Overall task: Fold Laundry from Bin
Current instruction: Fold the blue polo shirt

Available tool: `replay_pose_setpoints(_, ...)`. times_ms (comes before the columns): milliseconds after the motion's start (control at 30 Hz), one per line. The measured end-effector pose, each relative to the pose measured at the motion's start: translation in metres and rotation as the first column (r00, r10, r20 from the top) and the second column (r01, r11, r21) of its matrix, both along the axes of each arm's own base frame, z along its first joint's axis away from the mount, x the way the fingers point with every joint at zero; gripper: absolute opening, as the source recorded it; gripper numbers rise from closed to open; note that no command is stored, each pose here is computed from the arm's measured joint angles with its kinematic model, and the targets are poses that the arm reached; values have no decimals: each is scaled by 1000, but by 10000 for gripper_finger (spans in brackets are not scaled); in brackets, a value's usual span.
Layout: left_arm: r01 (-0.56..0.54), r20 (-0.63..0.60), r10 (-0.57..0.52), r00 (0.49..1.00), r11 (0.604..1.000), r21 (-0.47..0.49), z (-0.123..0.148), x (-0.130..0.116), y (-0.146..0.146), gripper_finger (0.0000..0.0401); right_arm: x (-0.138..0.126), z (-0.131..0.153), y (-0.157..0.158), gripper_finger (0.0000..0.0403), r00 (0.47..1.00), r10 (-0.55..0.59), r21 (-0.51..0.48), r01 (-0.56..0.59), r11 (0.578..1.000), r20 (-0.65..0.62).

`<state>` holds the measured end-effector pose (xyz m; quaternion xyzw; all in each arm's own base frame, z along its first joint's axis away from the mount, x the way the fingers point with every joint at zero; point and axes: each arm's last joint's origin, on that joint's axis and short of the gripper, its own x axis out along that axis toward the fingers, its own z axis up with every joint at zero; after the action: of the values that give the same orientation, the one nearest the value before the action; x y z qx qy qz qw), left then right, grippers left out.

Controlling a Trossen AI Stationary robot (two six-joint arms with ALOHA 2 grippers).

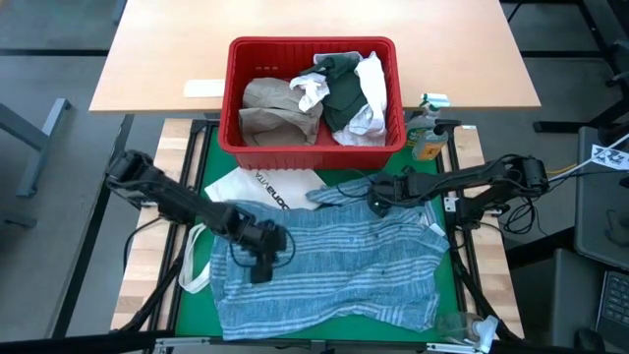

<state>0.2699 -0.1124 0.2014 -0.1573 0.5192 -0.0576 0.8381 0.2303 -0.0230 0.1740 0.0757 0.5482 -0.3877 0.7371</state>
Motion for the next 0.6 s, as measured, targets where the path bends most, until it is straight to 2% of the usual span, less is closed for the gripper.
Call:
replay_pose_setpoints(100,39,-27,-40,999,998,-45,-1,-8,-20,0,3,5,1,83,1000,6,-1,-6,1000,10)
replay_pose_setpoints(233,50,-83,-53,995,998,-35,-6,-24,-39,0,8,11,9,83,997,73,-14,-73,997,11)
replay_pose_setpoints(467,-25,-245,25,969,1000,0,-30,-57,-53,0,13,18,36,83,982,186,-4,-186,983,40)
replay_pose_setpoints(600,-90,-314,106,943,994,66,-44,-74,-50,0,11,17,57,83,961,273,71,-276,958,53)
